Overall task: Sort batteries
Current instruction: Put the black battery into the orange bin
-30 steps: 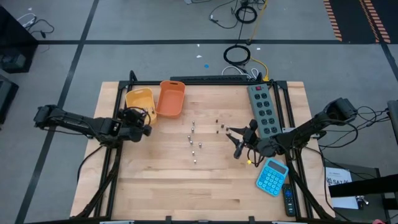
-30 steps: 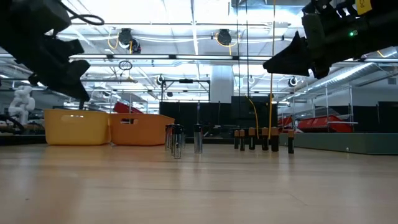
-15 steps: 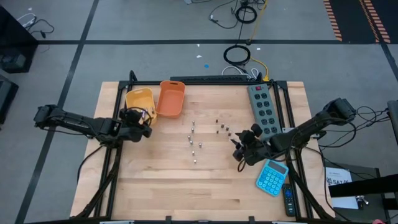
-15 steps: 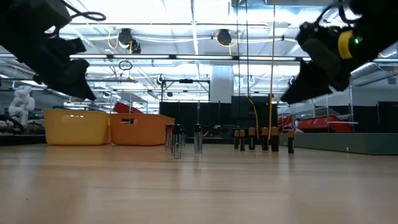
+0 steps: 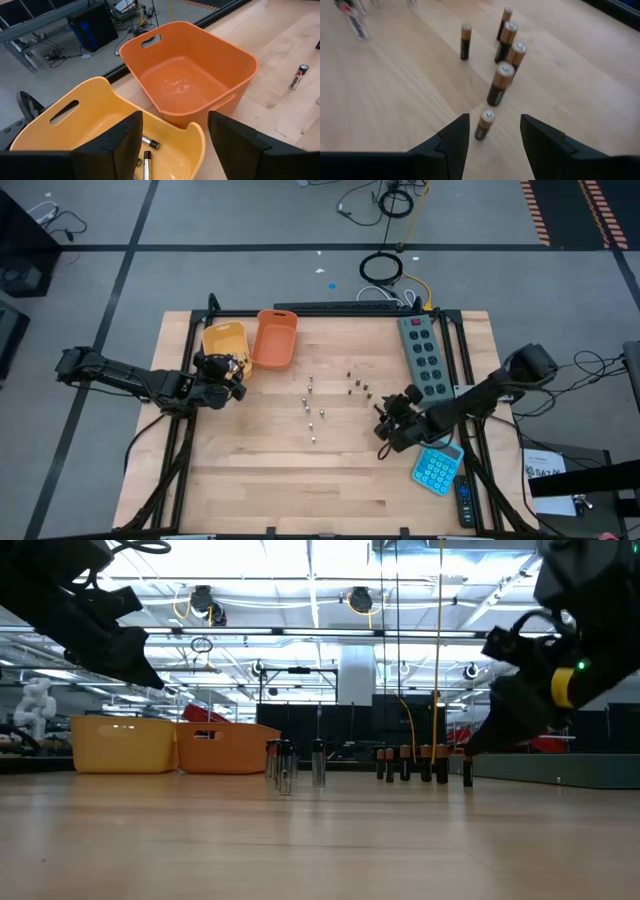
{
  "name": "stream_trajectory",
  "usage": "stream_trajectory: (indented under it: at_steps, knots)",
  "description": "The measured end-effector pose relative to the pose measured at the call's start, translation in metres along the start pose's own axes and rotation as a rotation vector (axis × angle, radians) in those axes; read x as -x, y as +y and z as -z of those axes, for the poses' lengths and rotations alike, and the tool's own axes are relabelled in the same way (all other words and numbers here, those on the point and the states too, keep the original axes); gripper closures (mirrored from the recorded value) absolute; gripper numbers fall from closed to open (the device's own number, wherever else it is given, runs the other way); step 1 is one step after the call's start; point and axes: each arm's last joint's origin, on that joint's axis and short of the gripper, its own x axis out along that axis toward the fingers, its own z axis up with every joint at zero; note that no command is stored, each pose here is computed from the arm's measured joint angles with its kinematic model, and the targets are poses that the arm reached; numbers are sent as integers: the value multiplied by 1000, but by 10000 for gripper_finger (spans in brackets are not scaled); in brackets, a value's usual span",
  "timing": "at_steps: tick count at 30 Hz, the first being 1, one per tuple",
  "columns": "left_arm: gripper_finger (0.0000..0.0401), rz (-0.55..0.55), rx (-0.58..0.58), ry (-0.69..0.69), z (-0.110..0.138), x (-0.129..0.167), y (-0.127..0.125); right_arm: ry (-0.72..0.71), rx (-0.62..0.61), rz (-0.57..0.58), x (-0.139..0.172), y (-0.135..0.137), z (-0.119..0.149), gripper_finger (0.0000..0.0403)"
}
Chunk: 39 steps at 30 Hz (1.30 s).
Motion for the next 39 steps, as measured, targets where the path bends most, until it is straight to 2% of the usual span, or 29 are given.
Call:
stream_trajectory:
  at_steps: [14, 17, 21, 26, 28, 31, 34, 39]
  knots:
    - [166, 7, -2, 5, 0, 0, 0, 6, -19, 38, -28, 8, 14, 243]
    - [166, 15, -2, 12, 0, 0, 0, 9, -25, 47, -32, 7, 14, 284]
    - [166, 21, -1, 16, 1, 0, -1, 22, -23, 44, -34, 6, 13, 378]
    - [166, 47, -1, 36, 1, 0, -1, 62, -37, -12, -31, 9, 6, 387]
    - [166, 64, -2, 48, 1, 0, -2, 64, -14, -71, -27, 16, -6, 387]
    - [166, 69, -10, 52, 2, 0, -2, -4, 44, -193, -18, 35, -39, 387]
    - [166, 70, -29, 51, 2, 0, -2, -64, 167, -271, -15, 49, -74, 387]
    - [166, 71, -27, 52, 2, 0, -2, -136, 283, -341, -30, 49, -133, 387]
